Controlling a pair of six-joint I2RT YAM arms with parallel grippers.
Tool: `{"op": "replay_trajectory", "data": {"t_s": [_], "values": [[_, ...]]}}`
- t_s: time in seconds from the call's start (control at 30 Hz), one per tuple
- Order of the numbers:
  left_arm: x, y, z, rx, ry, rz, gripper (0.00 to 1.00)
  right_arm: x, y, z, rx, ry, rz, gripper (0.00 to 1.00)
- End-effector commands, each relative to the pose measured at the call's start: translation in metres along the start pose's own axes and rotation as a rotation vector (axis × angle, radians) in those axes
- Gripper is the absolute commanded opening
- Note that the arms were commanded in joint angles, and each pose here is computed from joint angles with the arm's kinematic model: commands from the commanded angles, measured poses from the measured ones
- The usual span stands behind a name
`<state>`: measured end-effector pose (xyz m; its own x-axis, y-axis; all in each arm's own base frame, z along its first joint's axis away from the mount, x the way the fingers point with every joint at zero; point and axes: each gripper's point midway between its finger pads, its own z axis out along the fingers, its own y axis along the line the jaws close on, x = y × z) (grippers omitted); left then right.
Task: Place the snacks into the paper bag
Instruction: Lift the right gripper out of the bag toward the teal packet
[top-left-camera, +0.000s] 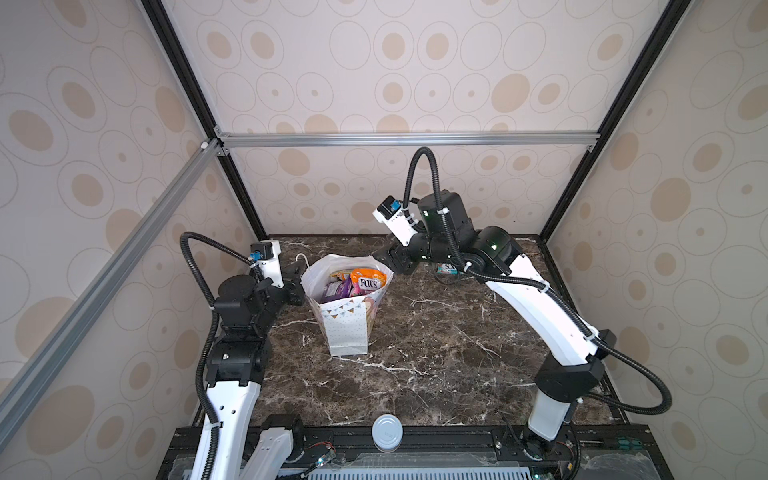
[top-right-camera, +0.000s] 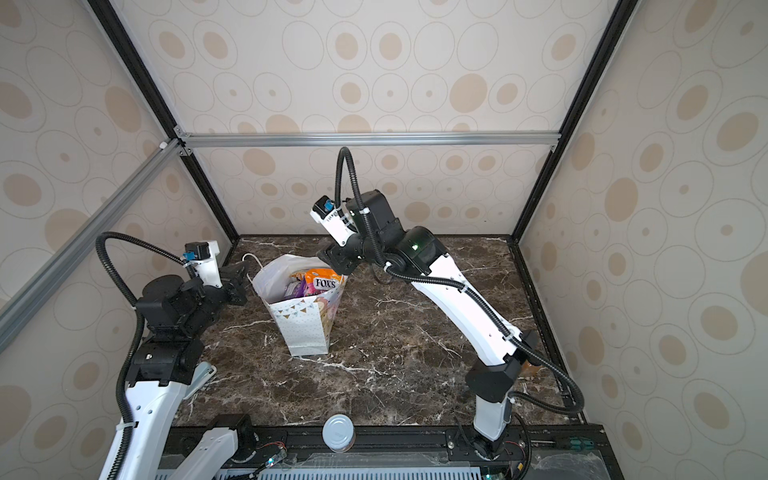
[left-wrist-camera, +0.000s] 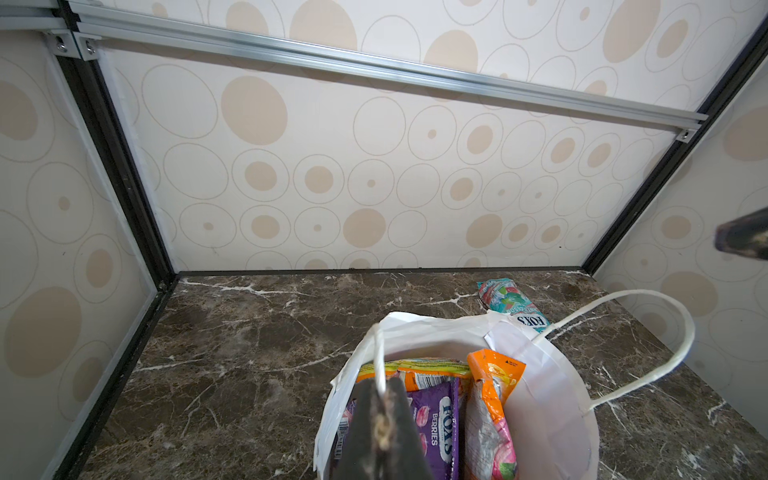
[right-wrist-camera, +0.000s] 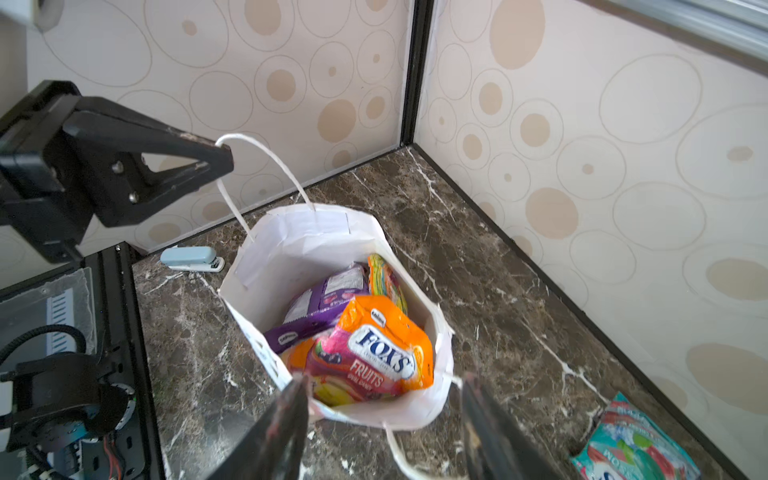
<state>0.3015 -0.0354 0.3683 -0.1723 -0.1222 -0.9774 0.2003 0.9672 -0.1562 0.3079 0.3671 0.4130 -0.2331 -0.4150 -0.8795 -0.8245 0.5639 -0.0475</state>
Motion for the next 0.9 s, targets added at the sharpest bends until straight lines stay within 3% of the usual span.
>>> {"op": "replay_trajectory", "data": {"t_s": [0.0,0.3,0.47,0.87], "values": [[-0.028,-0.002,-0.010,-0.009,-0.101,0.040,0.00,-0.010,-0.010,-0.028,0.070,-0.097,0.045,0.60],[-0.028,0.002,-0.009,-0.026,-0.105,0.035,0.00,0.032,-0.040,-0.082,0.236,-0.152,0.163,0.60],[-0.028,0.003,-0.010,-0.034,-0.108,0.038,0.00,0.065,-0.071,-0.108,0.337,-0.190,0.297,0.61],[-0.026,0.002,-0.007,-0.023,-0.101,0.037,0.00,0.161,-0.140,-0.092,0.395,-0.109,0.626,0.62]]}}
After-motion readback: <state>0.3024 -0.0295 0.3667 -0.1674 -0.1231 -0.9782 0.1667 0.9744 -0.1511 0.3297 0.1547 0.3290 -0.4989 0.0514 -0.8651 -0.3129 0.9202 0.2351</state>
